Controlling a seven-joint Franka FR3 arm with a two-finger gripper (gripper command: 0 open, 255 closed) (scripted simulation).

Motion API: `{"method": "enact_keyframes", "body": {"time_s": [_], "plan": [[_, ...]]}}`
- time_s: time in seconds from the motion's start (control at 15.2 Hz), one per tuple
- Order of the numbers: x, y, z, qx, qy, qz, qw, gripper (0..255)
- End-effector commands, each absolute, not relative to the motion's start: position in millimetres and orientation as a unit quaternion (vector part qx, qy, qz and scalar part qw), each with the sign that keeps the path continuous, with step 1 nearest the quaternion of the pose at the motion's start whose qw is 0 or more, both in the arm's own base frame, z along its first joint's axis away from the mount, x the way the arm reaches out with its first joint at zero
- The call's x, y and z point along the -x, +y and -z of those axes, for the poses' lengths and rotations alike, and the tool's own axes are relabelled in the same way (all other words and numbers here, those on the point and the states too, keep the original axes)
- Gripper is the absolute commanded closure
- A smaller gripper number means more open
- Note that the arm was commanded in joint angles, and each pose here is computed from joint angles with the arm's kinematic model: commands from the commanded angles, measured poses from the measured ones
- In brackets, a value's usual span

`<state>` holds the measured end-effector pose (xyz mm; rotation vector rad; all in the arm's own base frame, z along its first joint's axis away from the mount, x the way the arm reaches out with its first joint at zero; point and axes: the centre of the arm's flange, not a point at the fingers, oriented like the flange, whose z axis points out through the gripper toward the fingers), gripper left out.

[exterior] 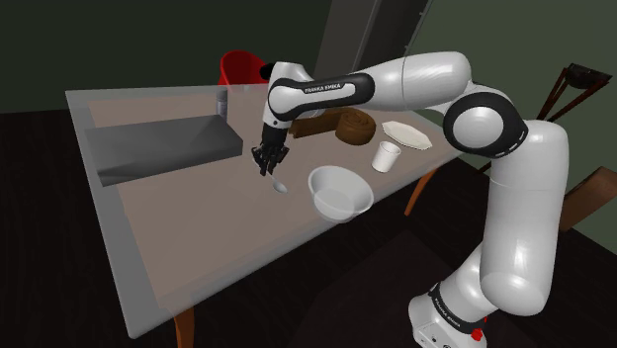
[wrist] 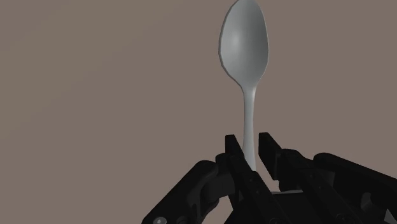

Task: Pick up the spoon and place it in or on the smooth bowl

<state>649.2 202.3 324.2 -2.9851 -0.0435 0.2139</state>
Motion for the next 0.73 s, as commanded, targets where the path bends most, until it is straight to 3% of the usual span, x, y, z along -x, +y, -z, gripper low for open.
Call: {"method": "enact_keyframes", "body": {"time_s": [0.0,0.66], "plan": [[-649,204,-323,0.994,-0.015,-0.072,0.074,255],[-649,203,-370,0.994,-0.015,-0.072,0.074,255]]}}
